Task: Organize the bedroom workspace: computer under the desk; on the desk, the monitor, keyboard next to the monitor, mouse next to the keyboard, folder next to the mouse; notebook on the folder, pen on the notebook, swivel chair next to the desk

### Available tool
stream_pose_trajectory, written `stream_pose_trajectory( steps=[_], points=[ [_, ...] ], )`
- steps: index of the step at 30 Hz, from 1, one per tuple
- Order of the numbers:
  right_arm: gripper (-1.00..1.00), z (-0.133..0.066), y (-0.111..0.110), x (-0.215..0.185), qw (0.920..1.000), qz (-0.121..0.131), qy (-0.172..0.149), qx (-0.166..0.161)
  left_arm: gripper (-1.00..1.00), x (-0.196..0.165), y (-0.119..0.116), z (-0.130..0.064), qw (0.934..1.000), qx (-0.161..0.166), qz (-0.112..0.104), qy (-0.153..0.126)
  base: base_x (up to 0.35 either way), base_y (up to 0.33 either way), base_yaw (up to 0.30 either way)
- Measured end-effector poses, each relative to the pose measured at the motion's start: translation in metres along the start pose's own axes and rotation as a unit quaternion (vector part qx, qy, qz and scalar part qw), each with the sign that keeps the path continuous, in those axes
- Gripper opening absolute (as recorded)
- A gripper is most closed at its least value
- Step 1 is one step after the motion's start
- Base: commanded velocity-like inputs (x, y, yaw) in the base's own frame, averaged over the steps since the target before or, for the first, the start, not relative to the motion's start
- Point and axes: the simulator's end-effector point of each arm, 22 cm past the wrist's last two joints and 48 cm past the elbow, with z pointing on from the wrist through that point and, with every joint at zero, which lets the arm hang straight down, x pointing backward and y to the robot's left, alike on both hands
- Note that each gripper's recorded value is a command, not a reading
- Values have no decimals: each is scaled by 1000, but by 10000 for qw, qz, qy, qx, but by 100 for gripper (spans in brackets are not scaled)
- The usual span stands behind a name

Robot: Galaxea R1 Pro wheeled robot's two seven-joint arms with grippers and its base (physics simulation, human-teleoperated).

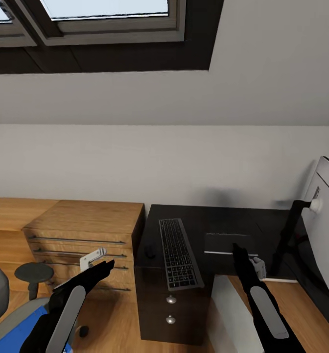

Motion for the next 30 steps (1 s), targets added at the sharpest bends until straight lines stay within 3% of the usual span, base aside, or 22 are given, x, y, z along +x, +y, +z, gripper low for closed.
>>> stream_pose_trajectory(
  steps=[5,18,30],
  points=[
    [-100,1,-9,2,9998,183,3,23,100,7,2,5,10000,7,-11,11,-215,0,0],
    [-100,3,-29,9,9998,202,16,14,100,23,10,17,10000,8,-13,13,-180,0,0],
    [-100,4,-47,15,9998,194,18,-34,100,38,19,27,10000,-7,-18,0,-24,0,0]
  ],
)
